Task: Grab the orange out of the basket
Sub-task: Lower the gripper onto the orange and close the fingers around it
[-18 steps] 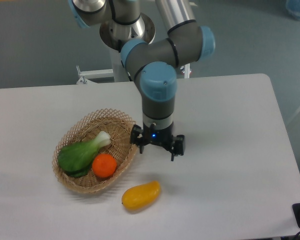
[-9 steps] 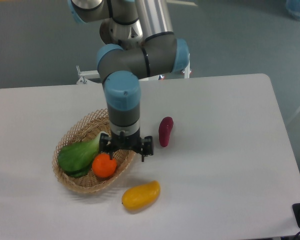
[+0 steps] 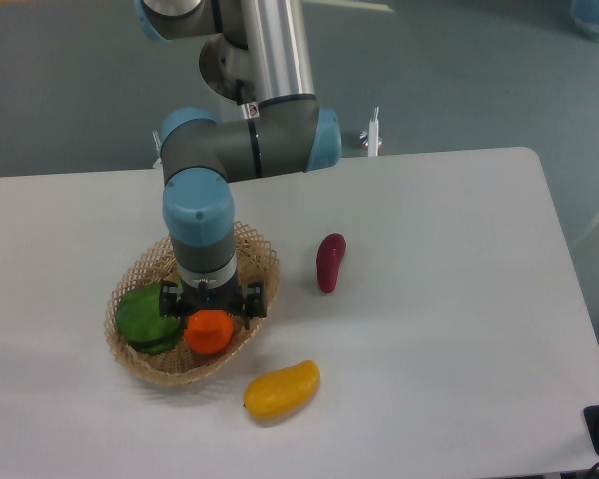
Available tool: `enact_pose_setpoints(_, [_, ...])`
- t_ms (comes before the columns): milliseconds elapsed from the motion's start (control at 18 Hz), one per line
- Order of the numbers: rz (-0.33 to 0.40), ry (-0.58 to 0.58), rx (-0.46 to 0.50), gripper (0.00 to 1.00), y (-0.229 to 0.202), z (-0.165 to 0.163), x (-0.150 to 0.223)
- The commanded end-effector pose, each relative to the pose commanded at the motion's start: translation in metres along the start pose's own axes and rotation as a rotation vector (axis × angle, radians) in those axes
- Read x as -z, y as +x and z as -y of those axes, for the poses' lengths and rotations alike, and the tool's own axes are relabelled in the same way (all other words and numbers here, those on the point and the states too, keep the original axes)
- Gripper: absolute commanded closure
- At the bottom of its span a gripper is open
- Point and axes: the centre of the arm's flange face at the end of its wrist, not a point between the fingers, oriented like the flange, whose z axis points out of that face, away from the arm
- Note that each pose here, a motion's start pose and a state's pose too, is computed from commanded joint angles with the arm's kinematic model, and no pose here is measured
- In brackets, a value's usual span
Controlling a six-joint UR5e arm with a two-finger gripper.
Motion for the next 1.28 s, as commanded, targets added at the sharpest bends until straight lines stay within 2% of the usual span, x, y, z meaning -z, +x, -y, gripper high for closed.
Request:
enact_pose_setpoints(944, [-0.005,-0.045,-0.016,0.00,0.013,-0.002,-0.036])
enact_pose_setpoints(1222, [0.032,-0.061,-0.027,0.00,0.014,-0.004,-0.042])
enact_pose_setpoints(1278, [0.035,-0.062,-0.029,0.04,0.014,-0.003,-0.042])
